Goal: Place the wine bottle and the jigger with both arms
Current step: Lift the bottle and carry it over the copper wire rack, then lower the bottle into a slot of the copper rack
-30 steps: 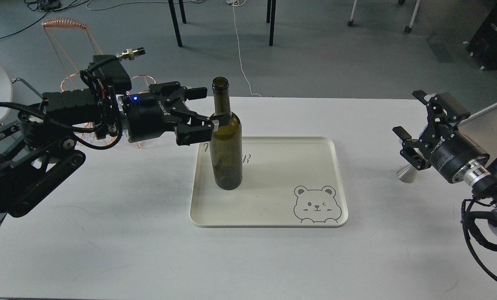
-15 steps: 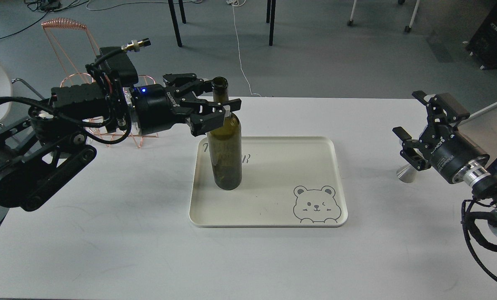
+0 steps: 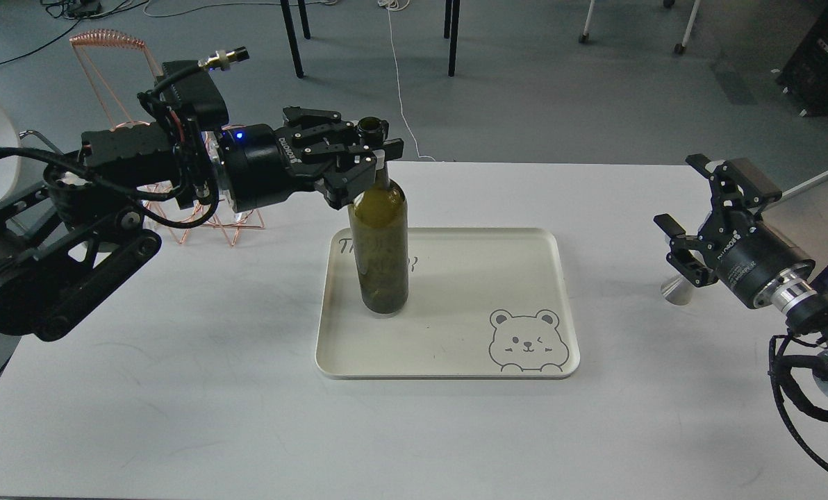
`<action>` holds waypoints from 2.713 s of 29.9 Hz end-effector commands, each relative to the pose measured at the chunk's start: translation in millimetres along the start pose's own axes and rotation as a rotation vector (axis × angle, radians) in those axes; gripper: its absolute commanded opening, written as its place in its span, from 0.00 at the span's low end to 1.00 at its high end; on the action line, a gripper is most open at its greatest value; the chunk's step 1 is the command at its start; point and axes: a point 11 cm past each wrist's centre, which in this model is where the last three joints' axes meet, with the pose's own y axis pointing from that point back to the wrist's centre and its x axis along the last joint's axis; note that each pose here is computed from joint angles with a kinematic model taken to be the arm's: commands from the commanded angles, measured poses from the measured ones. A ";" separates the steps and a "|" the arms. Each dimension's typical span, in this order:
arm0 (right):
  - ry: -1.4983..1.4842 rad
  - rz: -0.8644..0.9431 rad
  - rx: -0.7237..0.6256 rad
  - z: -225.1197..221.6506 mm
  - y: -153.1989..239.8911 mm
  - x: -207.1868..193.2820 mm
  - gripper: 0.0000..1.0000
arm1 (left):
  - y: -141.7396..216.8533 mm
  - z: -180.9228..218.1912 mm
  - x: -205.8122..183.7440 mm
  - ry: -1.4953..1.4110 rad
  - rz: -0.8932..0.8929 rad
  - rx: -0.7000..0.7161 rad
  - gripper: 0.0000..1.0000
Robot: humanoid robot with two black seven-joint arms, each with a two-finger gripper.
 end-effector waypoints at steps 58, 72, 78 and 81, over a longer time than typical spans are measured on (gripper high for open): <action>0.004 0.027 -0.020 8.8 4.4 2.0 0.98 | 140.9 -143.9 68.3 -0.058 0.043 0.503 0.13; 0.000 0.029 -0.028 12.1 6.4 2.0 0.98 | 141.2 -153.6 47.0 -0.018 0.079 0.528 0.14; -0.001 0.029 -0.033 14.3 7.8 1.7 0.98 | 145.8 -157.0 34.6 -0.012 0.078 0.545 0.14; -0.001 0.029 -0.033 14.3 7.8 1.7 0.98 | 146.5 -161.9 27.1 0.006 0.073 0.562 0.14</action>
